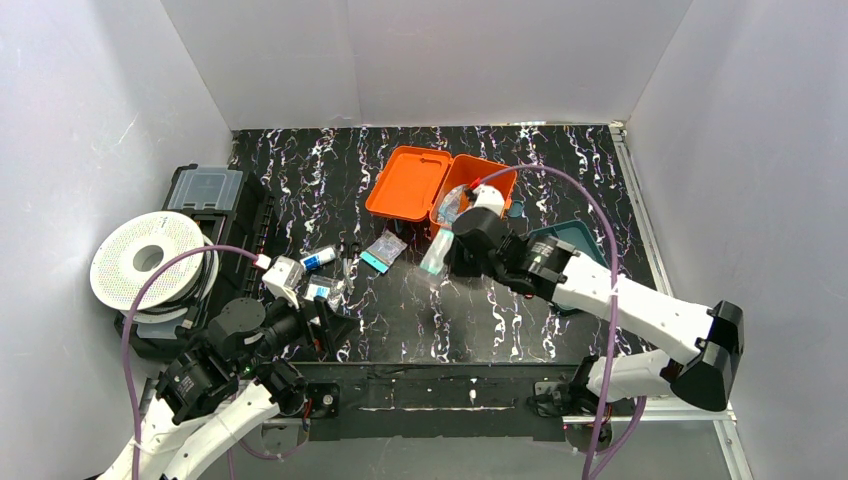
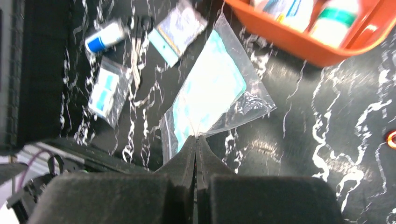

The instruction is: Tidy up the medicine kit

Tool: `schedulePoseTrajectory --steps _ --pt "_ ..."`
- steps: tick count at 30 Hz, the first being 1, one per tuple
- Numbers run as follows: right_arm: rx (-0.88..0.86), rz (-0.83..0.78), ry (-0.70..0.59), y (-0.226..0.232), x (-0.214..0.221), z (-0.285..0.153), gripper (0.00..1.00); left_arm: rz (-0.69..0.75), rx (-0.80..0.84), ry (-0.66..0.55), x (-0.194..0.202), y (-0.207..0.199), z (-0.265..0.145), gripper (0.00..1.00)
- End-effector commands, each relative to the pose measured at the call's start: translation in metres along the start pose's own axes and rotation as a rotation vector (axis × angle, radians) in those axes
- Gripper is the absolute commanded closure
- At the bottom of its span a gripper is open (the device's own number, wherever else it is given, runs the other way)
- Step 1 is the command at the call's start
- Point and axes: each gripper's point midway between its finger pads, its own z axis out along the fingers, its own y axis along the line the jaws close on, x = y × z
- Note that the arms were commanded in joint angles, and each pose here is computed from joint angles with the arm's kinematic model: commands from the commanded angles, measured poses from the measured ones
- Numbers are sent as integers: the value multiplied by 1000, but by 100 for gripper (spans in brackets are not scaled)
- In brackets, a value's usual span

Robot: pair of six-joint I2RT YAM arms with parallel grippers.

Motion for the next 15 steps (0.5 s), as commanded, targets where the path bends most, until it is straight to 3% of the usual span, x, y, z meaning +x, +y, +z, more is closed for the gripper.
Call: schedulePoseTrajectory --steps 1,9,15 --pt "19 7 -143 -8 -59 -21 99 4 -22 20 2 3 3 1" --pt "40 52 -205 -28 -116 -16 99 4 -18 23 3 2 4 1" --pt "80 50 -188 -54 -145 12 99 6 -16 27 3 2 4 0"
